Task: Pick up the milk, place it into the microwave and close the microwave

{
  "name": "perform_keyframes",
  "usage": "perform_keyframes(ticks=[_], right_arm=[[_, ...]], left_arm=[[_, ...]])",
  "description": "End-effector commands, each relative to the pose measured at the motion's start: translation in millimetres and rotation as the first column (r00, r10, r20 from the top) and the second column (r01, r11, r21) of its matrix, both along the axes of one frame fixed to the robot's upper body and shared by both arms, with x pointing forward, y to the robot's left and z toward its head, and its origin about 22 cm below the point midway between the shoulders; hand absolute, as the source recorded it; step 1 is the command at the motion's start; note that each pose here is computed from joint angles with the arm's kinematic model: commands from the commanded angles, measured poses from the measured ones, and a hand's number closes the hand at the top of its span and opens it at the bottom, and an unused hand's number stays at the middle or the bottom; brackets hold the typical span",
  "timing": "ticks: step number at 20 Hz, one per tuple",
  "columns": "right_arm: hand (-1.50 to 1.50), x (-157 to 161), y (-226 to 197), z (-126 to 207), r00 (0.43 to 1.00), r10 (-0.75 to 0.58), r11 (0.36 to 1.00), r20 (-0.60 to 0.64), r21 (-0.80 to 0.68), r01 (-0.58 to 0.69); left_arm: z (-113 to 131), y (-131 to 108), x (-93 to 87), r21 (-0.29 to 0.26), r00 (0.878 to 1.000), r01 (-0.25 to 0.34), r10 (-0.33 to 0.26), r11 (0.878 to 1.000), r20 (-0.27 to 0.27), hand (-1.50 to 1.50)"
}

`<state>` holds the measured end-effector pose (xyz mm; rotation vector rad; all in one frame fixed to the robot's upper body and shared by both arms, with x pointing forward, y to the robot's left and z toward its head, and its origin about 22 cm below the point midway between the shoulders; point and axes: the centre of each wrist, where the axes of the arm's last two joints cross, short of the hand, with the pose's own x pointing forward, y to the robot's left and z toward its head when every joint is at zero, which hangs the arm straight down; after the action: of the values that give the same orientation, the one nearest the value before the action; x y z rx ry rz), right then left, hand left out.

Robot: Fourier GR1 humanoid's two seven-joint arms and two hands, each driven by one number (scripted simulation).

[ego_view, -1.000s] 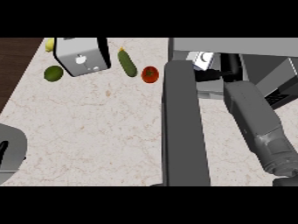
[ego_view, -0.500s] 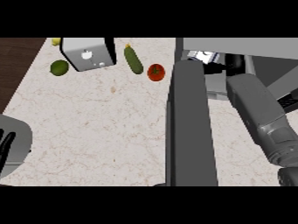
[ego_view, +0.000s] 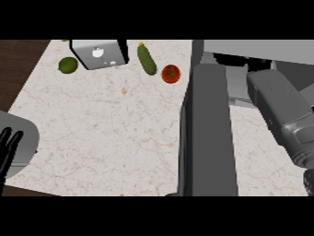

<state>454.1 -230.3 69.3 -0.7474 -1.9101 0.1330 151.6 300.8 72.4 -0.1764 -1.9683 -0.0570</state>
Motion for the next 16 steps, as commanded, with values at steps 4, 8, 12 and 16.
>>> perform_keyframes(ticks=[4, 8, 12, 16], right_arm=[[-1.5, 1, -4, 2, 0.993, -0.113, 0.98, 0.04, -0.16, 0.118], [-1.5, 2, 5, 2, 0.991, -0.127, 0.976, 0.042, -0.174, 0.132], [-1.5, 1, 14, -2, 0.996, -0.041, 0.998, -0.083, -0.047, 0.038], [-1.5, -2, 28, -12, 0.992, 0.059, 0.998, -0.113, 0.011, -0.059]], left_arm=[[-1, -1, 9.9, 0.046, 1.0, 0.023, -0.022, 0.999, -0.013, -1.5], [6, -9, 14.8, 0.054, 1.0, 0.026, -0.026, 0.998, 0.015, -1.5], [4, -8, 15.9, 0.072, 0.999, 0.041, -0.041, 0.997, -0.002, -1.5], [0, -19, 20.4, 0.055, 0.999, 0.04, -0.04, 0.998, -0.011, -1.5]])
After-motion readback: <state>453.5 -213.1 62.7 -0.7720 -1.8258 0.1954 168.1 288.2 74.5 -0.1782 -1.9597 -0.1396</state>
